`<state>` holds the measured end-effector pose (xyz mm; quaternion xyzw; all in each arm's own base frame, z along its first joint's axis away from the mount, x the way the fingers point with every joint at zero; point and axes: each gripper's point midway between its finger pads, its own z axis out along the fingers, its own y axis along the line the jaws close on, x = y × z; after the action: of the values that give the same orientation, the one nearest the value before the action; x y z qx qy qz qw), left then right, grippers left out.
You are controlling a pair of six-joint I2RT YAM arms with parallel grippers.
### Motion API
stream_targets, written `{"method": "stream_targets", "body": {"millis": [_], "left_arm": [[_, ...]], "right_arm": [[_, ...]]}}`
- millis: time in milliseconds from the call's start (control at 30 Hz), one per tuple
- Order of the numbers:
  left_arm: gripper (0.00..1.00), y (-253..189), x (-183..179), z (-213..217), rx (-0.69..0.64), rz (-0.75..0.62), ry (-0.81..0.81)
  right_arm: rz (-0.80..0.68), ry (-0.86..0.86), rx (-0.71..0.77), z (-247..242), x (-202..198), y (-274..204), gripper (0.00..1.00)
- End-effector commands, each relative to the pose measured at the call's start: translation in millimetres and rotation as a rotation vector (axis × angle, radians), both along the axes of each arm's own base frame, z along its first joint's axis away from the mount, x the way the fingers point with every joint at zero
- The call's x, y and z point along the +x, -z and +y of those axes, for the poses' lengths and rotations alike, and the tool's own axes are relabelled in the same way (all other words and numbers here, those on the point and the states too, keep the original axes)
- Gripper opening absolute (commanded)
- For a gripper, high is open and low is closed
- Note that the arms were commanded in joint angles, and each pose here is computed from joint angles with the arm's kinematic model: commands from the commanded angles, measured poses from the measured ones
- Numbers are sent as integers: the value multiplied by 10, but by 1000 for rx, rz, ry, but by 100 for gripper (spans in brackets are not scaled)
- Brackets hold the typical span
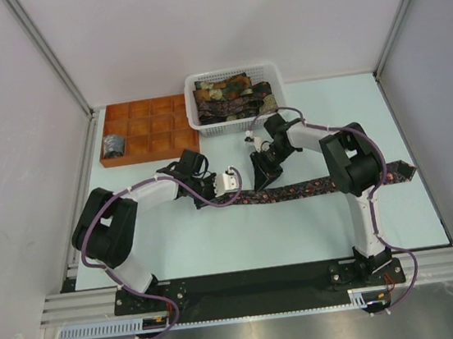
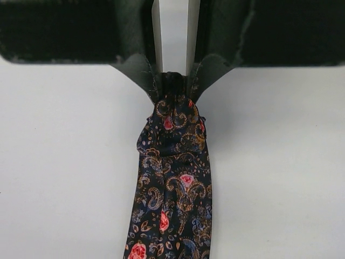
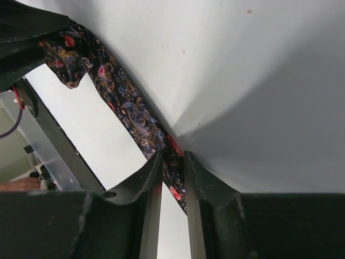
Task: Roll the ties
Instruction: Roll the tie at the center of the board.
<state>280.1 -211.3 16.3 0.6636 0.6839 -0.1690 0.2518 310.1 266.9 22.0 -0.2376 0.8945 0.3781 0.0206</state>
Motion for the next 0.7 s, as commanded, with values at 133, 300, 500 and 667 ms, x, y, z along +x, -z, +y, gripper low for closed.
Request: {"method": "stream_targets", "body": {"millis": [133,300,500,667], "left_arm": [[13,-95,-51,13,12,26,-28],[13,-86,-70,33,40,29,-32],[13,-55,-104,66,59,39,-34],[13,-47,-112,88,68,34,-31]], "right_arm": [[-137,74,86,150,293,-487,43],[-3,170,296,482,221,-720,42],[108,221,391,865,61,-666,36],[143,206,403,1089,-91,-565,33]]}}
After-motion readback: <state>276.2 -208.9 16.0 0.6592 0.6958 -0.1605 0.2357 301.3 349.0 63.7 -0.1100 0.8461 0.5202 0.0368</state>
